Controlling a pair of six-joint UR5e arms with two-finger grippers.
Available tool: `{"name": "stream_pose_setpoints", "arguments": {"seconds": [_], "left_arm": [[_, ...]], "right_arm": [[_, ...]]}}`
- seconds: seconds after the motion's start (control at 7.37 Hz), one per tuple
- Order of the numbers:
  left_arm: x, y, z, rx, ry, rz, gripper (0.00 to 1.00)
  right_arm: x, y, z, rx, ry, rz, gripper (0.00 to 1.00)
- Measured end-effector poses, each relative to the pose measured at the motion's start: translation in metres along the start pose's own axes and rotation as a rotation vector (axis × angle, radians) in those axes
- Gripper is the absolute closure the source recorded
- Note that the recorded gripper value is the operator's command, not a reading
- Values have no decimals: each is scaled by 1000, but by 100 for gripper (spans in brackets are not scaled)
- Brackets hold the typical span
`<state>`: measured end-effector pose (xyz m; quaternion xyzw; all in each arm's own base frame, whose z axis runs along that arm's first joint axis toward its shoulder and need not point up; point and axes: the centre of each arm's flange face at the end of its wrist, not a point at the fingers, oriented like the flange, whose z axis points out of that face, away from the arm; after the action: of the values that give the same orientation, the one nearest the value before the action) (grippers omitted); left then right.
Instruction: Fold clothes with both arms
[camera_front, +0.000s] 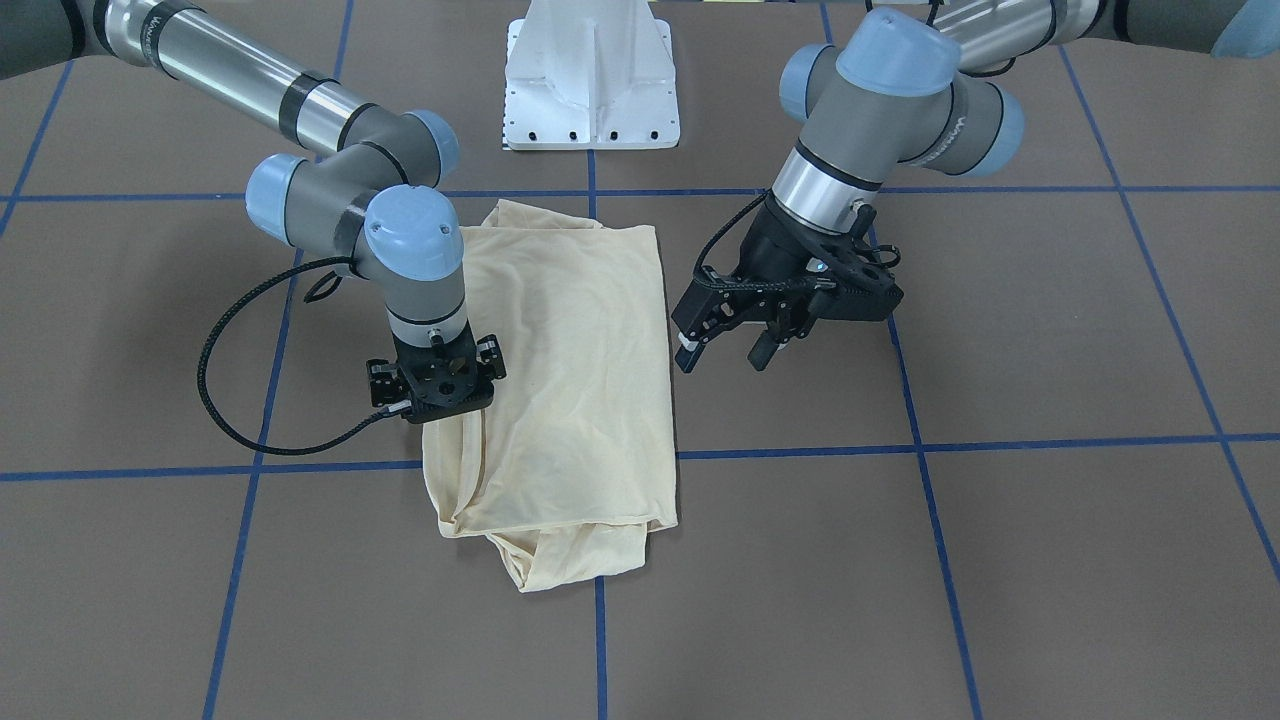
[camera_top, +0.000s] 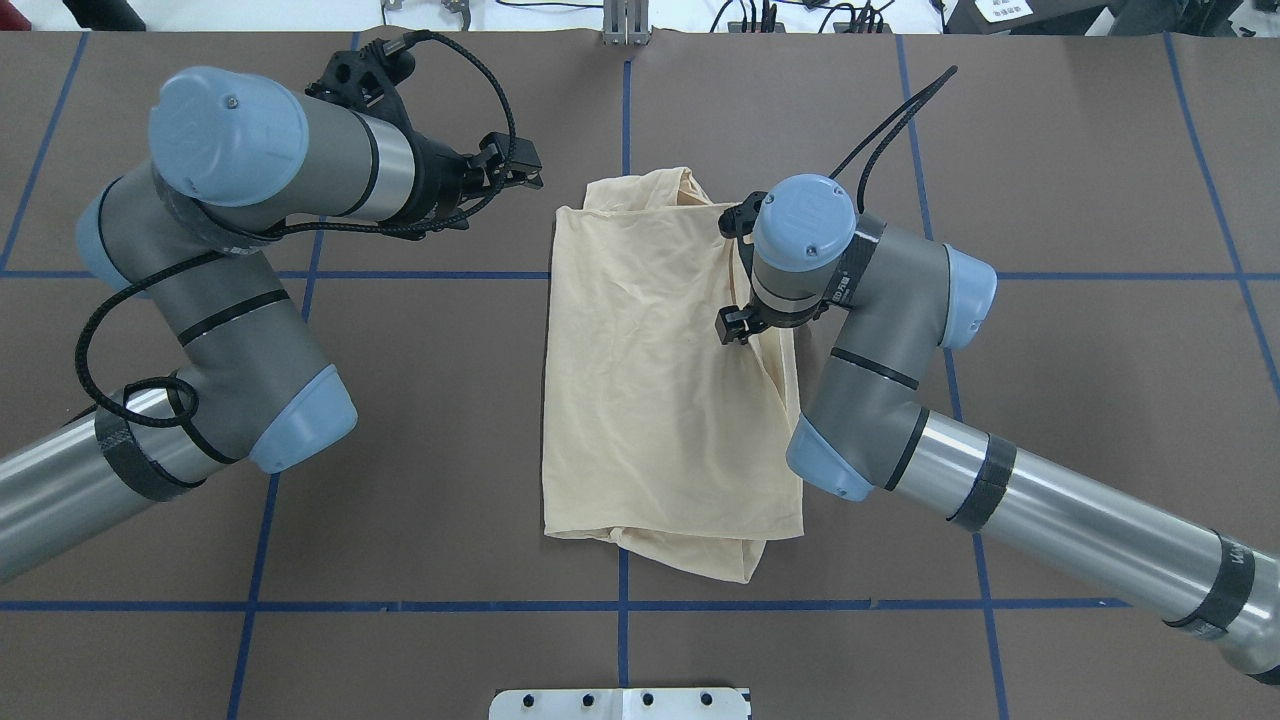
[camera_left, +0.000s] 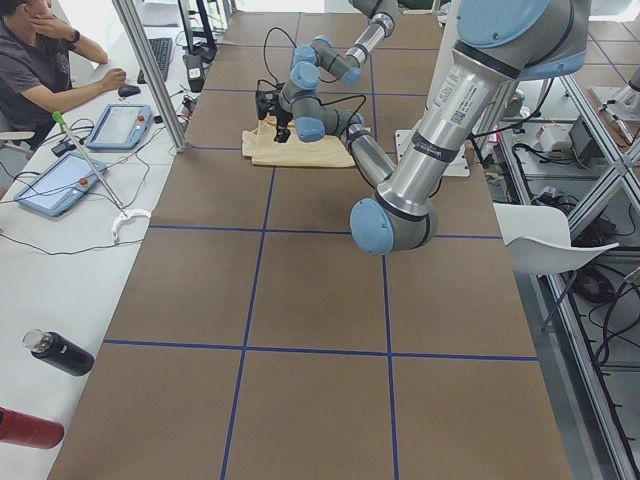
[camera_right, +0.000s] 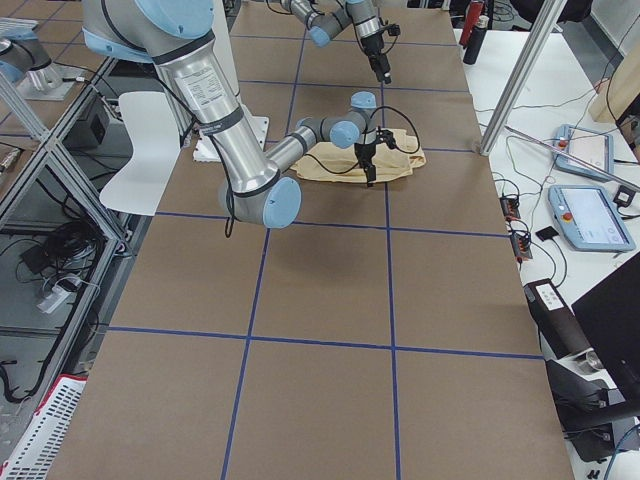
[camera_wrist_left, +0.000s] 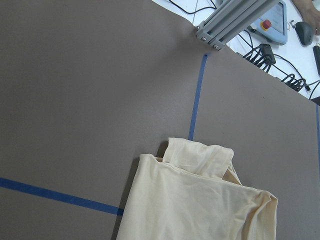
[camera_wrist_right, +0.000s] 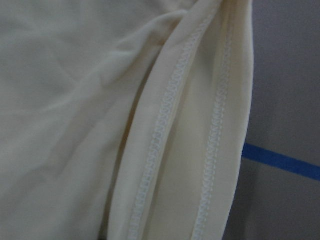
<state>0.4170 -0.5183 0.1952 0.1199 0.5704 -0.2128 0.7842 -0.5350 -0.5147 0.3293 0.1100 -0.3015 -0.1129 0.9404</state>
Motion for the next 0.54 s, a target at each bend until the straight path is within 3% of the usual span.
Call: {"name": "stream_pose_setpoints", "arguments": {"seconds": [0.54], "left_arm": [[2, 1, 0, -2, 2, 0, 0]], "right_arm": [[39, -20, -5, -22, 43, -26, 0]]}}
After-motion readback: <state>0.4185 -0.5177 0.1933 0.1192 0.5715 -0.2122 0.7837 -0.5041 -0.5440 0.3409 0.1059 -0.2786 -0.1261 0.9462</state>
